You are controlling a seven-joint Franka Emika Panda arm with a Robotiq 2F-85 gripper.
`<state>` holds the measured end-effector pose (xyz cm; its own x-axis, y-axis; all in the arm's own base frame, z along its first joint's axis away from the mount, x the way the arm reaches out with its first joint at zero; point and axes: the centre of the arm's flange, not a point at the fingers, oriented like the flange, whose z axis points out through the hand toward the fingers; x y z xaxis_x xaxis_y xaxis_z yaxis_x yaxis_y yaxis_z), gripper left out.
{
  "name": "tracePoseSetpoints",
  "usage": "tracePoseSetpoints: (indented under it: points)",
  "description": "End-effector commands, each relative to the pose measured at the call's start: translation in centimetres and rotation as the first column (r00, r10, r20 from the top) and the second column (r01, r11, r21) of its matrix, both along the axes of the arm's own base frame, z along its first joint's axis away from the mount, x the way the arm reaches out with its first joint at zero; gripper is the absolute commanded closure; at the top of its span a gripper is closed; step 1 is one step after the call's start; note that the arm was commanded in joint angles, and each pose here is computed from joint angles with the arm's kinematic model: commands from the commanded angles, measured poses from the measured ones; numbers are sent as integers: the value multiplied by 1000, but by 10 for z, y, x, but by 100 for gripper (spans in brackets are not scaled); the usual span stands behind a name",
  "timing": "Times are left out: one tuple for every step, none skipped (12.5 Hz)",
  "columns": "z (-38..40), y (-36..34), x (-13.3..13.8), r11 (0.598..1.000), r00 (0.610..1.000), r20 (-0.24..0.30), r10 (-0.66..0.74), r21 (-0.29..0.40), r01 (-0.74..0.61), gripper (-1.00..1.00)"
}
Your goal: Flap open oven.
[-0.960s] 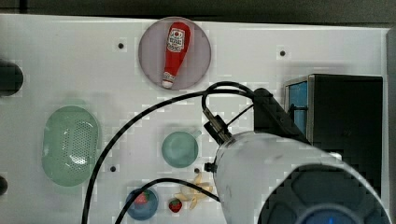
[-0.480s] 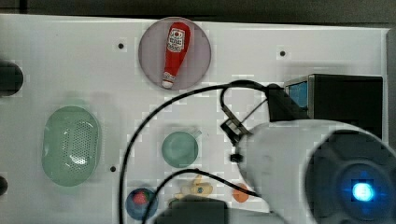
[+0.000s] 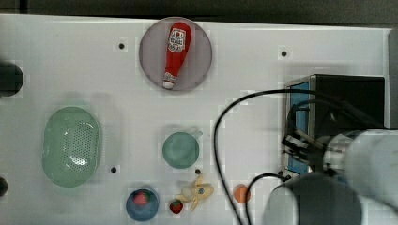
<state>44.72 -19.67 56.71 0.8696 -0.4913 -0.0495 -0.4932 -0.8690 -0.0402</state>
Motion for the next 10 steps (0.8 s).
tracePoseSetpoints:
  points:
    - [-41,-33,2,950,951,6,310,-32,-310,65]
    - [-56,-42,6,927,928,6,372,-57,-371,65]
    - [-72,-51,10,905,908,7,419,-81,-417,65]
    - [-88,-57,14,891,895,14,447,-103,-443,65]
    - [-103,-63,18,887,893,21,450,-125,-444,65]
    - [-119,-67,21,887,894,25,447,-145,-439,65]
    - [-136,-69,23,885,894,24,446,-157,-438,65]
    - [-153,-69,23,884,894,18,448,-162,-440,65]
    - [-169,-68,23,881,892,14,451,-168,-442,65]
    - [-183,-67,24,876,889,13,457,-182,-447,65]
